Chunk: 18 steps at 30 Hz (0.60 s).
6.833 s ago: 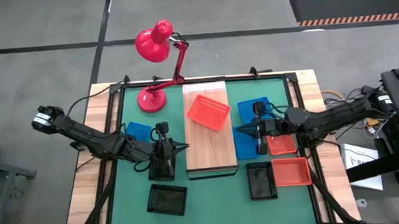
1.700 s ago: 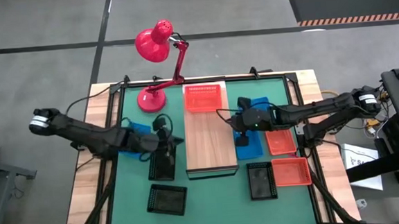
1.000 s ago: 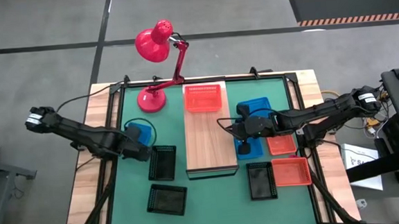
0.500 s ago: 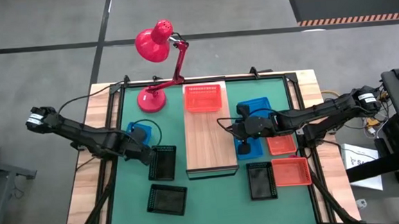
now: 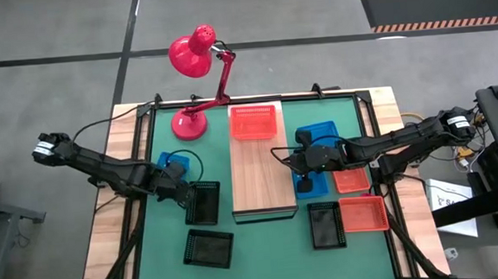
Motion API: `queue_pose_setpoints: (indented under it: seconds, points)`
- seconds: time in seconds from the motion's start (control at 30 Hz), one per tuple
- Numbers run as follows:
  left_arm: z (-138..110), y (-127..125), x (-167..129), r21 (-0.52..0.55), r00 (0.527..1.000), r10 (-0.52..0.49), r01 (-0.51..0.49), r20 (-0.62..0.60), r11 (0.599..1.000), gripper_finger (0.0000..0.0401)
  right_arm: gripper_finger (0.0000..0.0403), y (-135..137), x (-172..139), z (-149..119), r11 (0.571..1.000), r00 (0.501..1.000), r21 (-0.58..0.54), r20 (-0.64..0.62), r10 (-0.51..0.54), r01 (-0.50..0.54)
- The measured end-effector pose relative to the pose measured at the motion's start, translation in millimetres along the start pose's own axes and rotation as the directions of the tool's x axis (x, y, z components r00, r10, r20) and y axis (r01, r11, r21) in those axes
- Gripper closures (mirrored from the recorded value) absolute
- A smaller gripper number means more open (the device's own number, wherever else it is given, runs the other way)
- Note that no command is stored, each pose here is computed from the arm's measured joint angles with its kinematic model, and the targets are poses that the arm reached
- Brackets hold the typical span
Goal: Stack baskets on shelf by color
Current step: Put the left blue bin on the shelf
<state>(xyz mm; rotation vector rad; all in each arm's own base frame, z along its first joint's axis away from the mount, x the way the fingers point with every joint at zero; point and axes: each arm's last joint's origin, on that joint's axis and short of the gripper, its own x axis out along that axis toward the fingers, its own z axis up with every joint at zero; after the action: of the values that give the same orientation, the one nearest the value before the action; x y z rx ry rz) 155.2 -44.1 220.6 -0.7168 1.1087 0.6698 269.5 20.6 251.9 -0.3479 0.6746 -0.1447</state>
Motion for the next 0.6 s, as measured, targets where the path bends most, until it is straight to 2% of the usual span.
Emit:
queue_pose_setpoints:
  seconds: [0.17, 0.4, 0.6]
  points:
    - [1.4, 1.3, 1.2, -0.053, 0.999, 0.021, -0.019, 0.045, 0.998, 0.0239, 0.0394, 0.1, 0.1, -0.3, 1.0, 1.0, 0.0, -0.001, 0.0, 0.0]
    - [3.9, 6.4, 6.0, -0.078, 0.997, 0.055, -0.051, 0.05, 0.996, 0.0235, 0.0394, 0.2, 0.2, -0.3, 1.0, 1.0, 0.0, -0.001, 0.0, 0.0]
    - [0.6, 16.9, 14.9, -0.075, 0.99, 0.135, -0.131, 0.047, 0.989, 0.0235, 0.0394, 0.2, 0.2, -0.3, 1.0, 1.0, 0.0, -0.001, 0.0, 0.0]
